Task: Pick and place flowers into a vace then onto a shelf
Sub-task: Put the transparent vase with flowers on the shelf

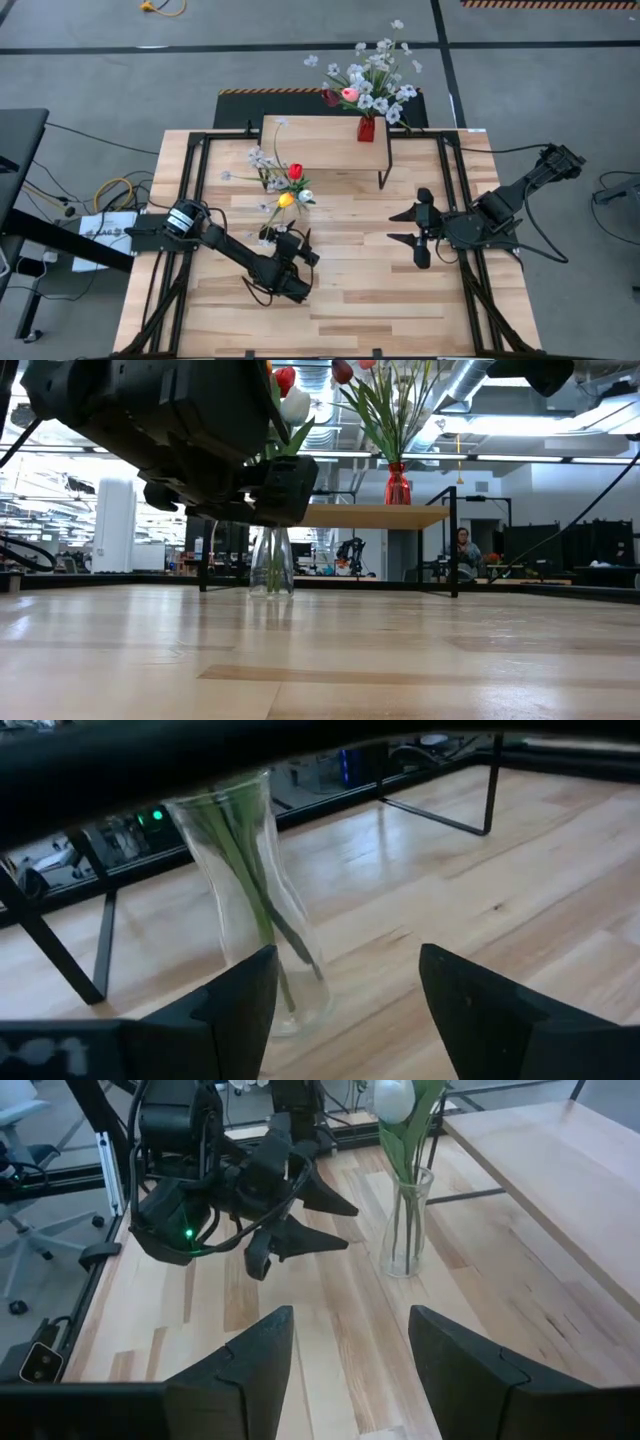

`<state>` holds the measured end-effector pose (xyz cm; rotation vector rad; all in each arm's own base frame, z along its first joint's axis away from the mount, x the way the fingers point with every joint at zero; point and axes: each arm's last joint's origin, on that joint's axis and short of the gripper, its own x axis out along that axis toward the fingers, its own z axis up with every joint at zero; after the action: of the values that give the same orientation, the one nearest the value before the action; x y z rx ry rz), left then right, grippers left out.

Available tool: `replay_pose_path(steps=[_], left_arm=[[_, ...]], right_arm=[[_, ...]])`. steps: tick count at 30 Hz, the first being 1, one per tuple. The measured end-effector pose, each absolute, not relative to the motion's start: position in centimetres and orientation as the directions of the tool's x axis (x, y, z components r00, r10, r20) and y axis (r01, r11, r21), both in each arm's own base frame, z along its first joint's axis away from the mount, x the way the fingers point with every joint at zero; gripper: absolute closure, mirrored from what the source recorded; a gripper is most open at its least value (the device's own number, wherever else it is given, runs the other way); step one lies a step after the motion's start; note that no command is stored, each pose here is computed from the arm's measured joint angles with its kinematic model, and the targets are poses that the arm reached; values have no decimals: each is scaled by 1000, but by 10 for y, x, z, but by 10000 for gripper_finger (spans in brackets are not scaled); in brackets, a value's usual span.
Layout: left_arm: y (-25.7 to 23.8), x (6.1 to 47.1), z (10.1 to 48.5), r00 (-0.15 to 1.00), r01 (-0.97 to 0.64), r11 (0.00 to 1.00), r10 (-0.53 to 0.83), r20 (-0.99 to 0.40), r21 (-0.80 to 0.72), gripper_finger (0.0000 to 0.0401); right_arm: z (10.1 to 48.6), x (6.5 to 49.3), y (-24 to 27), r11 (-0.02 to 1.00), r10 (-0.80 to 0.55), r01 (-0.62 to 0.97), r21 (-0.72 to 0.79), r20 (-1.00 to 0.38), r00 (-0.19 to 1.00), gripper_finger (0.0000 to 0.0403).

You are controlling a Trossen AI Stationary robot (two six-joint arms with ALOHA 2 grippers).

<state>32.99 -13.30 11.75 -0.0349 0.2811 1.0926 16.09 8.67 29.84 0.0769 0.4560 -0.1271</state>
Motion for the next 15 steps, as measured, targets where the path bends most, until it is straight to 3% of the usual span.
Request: replay_pose_path(steps=[9,15], left_arm=[[-134,330,117,424,-852,485,859,-286,195,163],[-133,331,116,417,-872,475,847,-330,118,163]], right_arm=[[298,161,87,990,-98,132,45,-450,888,211],[298,161,87,990,-97,131,44,-452,887,213]])
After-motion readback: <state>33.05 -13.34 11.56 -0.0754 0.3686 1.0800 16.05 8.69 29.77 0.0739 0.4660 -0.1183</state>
